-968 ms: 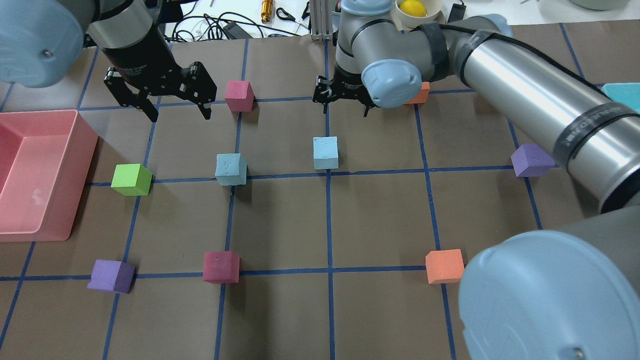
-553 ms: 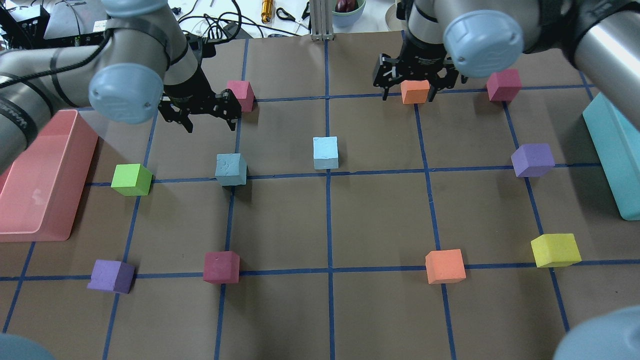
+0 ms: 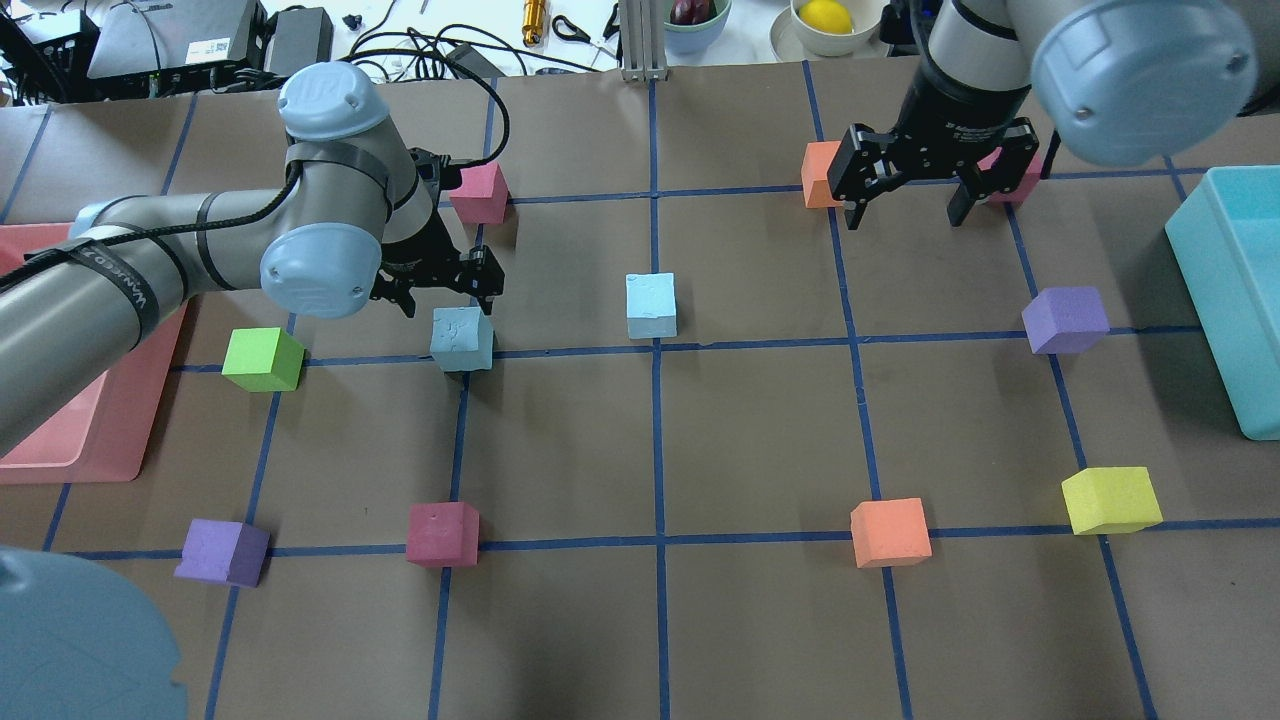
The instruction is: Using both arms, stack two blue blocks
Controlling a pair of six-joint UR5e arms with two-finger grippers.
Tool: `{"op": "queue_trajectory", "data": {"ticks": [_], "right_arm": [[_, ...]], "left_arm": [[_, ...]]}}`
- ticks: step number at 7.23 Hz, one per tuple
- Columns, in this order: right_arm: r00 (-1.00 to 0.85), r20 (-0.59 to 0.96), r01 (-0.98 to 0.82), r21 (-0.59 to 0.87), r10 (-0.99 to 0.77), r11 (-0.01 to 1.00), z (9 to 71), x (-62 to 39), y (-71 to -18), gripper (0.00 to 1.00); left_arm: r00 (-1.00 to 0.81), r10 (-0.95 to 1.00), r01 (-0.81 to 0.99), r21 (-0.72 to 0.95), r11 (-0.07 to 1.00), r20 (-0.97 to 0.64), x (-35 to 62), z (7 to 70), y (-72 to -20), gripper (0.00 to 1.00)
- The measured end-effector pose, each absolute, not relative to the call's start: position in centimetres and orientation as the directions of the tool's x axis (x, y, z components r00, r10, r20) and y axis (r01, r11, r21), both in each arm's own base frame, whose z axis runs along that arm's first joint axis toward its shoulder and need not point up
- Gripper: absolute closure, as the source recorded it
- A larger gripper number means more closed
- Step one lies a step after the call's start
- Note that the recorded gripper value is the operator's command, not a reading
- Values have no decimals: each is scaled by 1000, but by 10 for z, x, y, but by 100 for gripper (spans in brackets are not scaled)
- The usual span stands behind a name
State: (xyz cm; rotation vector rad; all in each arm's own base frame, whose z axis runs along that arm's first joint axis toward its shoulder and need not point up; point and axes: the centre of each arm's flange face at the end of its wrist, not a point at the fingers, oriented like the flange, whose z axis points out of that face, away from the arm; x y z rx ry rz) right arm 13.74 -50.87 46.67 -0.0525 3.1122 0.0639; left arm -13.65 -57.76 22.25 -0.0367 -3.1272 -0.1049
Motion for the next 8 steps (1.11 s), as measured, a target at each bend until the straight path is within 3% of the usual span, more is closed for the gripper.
{"op": "queue_trajectory", "data": {"ticks": [1,3,4,8], "right_arm": [[-999,-29,-38,42,-37,998,474,138,-500,0],[-999,-28,-41,46,-39,998,476,139,-495,0],[-999,-28,-40,47,-39,998,476,139,-495,0],[-999,-26,-33,44,-32,998,478,136,-494,0]], "left_arm": [[-1000,21,22,81,996,15,-137,209,-574,20],[-1000,16,18,86,996,20,-137,196,-569,86],[-1000,18,20,84,996,21,-137,195,-569,100],[-999,27,27,-11,1000,19,-156,247,-603,100]]}}
